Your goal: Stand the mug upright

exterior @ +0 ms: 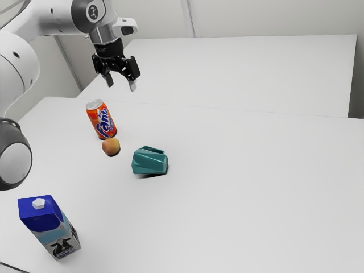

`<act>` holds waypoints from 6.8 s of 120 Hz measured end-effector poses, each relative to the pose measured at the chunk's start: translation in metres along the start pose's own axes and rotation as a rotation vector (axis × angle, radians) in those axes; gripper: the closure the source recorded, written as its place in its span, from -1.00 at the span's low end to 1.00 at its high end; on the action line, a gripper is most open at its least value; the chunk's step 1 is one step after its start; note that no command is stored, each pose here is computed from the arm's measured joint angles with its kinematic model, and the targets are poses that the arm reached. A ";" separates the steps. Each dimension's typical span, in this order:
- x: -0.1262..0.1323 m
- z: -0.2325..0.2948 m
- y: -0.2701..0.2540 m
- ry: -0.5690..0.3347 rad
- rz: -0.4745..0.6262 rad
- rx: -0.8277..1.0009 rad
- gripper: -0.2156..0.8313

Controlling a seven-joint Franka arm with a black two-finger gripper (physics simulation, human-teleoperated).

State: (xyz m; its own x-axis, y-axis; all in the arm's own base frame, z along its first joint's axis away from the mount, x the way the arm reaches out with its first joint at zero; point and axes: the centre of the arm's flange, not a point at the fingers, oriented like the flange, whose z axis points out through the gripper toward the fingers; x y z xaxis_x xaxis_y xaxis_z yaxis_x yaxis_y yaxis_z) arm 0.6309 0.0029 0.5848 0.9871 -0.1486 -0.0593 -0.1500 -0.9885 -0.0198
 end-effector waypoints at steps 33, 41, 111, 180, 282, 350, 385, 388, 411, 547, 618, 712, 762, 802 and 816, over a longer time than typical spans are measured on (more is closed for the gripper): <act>-0.002 -0.002 0.006 0.013 0.017 -0.011 -0.59; -0.009 0.005 0.009 0.016 0.024 -0.027 -0.59; -0.052 0.156 -0.019 0.005 -0.102 -0.203 -0.59; -0.054 0.235 -0.060 0.094 -0.230 -0.321 -0.59; -0.062 0.286 -0.067 0.284 -0.278 -0.647 -0.59; -0.064 0.303 -0.057 0.322 -0.228 -0.730 -0.39; -0.063 0.302 -0.053 0.337 -0.192 -0.743 0.26; -0.063 0.302 -0.053 0.338 -0.190 -0.743 0.32; -0.059 0.288 -0.049 0.364 -0.151 -0.736 0.62; -0.032 0.222 0.031 0.155 0.353 -0.092 0.89; -0.033 0.252 0.026 0.111 0.296 -0.030 0.90; -0.034 0.232 0.026 0.156 0.278 -0.042 -0.20; -0.037 0.169 0.031 0.254 0.287 -0.057 -0.39; 0.001 0.087 0.013 0.192 0.239 -0.054 -0.55; 0.010 0.070 0.007 0.127 0.210 -0.055 -0.56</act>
State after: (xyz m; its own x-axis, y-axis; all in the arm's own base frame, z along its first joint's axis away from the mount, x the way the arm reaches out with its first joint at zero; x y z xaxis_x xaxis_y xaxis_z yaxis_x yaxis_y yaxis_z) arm 0.6354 -0.0032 0.5145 0.9343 -0.3497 0.0697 -0.3526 -0.9352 0.0339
